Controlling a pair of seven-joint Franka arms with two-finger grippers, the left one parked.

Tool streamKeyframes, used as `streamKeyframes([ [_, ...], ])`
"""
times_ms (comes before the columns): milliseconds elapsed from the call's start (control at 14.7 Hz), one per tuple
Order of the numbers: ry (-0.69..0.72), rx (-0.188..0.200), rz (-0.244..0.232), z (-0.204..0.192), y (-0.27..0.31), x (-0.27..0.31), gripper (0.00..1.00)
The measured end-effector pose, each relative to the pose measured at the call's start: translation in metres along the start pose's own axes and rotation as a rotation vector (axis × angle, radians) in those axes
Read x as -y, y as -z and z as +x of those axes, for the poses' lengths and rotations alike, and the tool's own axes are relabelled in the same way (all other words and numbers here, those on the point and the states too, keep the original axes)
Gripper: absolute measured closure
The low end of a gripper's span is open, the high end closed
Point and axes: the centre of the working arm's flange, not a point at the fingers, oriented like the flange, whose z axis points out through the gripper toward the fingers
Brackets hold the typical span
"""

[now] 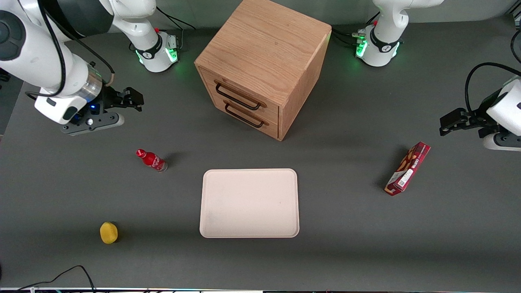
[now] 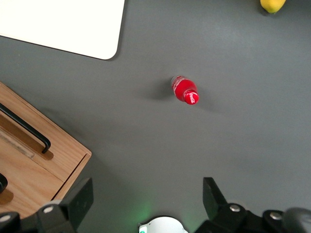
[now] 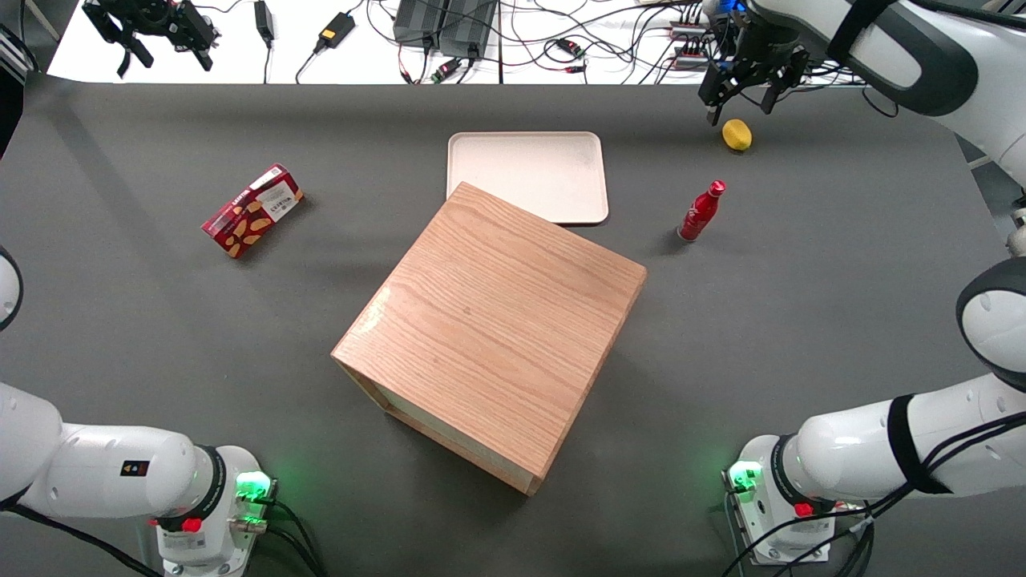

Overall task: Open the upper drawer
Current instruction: 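Move the right gripper toward the upper drawer's black handle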

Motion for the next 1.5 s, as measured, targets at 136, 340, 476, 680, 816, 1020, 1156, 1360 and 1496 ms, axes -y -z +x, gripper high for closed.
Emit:
streamKeyframes([
  [136,0.041,0.004,-0.003,0.002,-0.002,0.022,0.0],
  [340,0.098,0.034,-0.011,-0.003,-0.001,0.056,0.0],
  [476,0.145,0.047,-0.009,-0.003,-0.003,0.079,0.0],
  [680,0.211,0.072,0.001,0.002,-0.01,0.111,0.0],
  [816,0.249,0.098,0.015,0.006,-0.021,0.131,0.0],
  [1020,0.311,0.154,0.067,0.0,-0.033,0.164,0.0],
  [1156,0.341,0.179,0.108,-0.006,-0.035,0.178,0.0],
  [1360,0.405,0.202,0.124,-0.007,-0.041,0.186,0.0],
  [1496,0.434,0.203,0.119,-0.006,-0.046,0.193,0.0],
])
